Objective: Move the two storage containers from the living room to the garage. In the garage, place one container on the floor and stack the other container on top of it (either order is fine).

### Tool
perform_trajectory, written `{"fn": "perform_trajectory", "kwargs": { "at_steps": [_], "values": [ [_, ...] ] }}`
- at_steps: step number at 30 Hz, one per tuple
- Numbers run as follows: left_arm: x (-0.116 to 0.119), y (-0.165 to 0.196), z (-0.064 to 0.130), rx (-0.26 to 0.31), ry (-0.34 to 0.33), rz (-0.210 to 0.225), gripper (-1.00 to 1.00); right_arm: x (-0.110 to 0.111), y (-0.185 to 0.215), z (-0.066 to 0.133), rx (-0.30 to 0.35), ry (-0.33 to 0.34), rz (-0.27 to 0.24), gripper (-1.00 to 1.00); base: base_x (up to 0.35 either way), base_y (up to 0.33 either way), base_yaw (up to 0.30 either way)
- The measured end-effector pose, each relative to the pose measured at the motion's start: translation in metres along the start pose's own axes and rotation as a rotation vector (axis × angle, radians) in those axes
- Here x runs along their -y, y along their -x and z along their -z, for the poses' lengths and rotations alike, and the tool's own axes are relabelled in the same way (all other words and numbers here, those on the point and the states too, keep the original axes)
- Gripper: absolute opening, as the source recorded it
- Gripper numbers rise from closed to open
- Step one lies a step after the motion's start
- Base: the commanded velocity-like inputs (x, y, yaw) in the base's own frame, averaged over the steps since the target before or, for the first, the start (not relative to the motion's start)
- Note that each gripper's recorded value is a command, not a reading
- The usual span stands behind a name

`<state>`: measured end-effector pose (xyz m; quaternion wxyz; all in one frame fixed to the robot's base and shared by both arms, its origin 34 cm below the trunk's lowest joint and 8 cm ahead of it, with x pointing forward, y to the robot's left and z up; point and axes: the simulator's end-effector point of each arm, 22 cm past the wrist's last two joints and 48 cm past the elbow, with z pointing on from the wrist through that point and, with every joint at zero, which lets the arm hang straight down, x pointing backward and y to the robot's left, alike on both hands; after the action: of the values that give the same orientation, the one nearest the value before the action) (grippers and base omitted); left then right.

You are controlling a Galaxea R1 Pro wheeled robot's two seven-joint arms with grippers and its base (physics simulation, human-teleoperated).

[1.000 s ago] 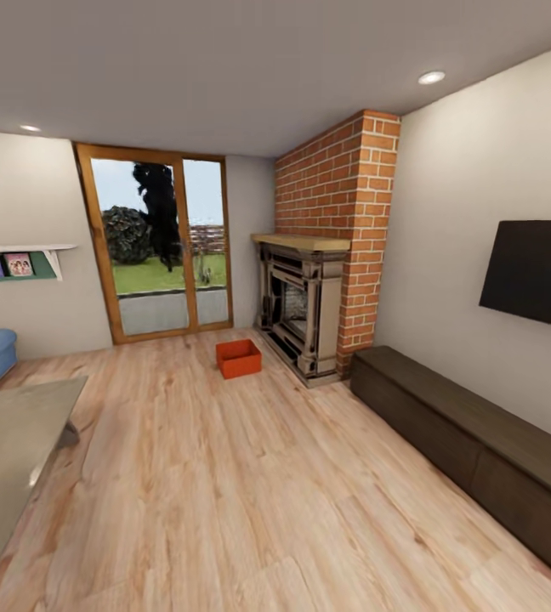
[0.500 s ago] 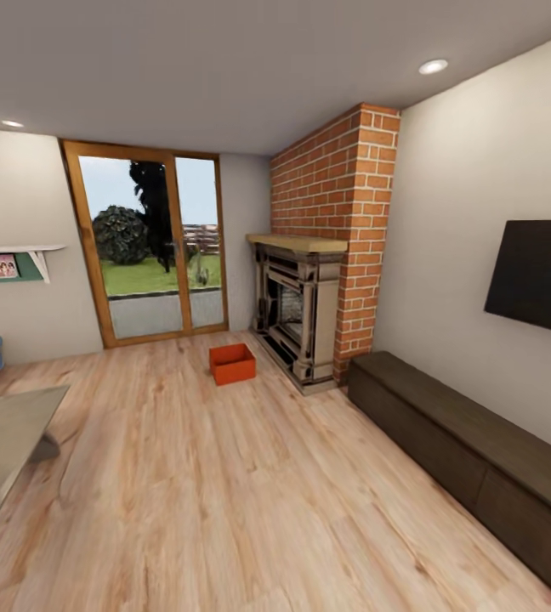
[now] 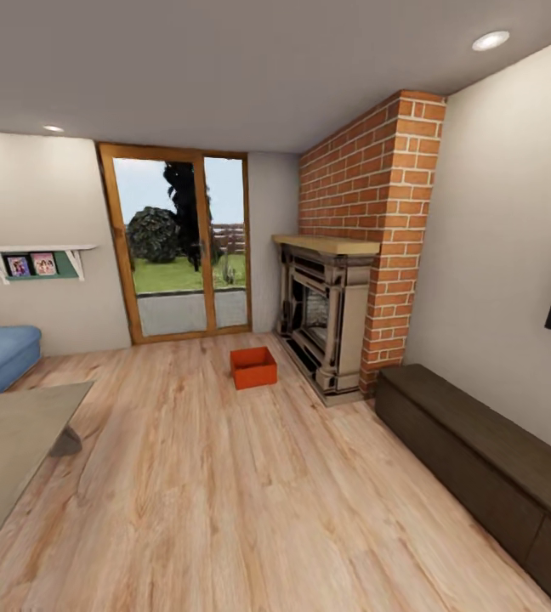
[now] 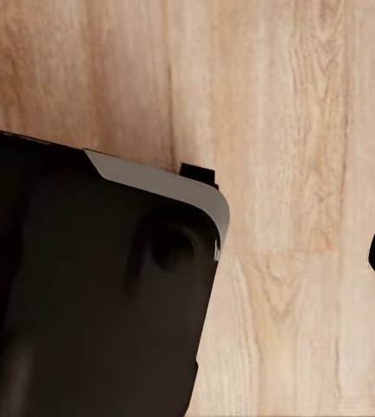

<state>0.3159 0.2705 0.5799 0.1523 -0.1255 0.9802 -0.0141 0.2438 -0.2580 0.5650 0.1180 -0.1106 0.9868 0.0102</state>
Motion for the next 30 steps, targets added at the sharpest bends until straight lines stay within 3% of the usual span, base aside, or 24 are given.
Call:
{"fn": "perform_trajectory", "kwargs": {
  "at_steps": [18,30],
  "values": [
    [-0.0001,0.0003,0.0000,0.001,0.000,-0.001,1.00,0.0000,0.0001,0.0000,0.001,0.000,-0.001,1.00,0.307,-0.129,0.275],
    [0.0011,0.0000,0.0000,0.001,-0.001,-0.001,1.00,0.0032,-0.0006,0.0002,0.000,-0.004,-0.001,1.00,0.307,-0.126,0.043]
  ]
}}
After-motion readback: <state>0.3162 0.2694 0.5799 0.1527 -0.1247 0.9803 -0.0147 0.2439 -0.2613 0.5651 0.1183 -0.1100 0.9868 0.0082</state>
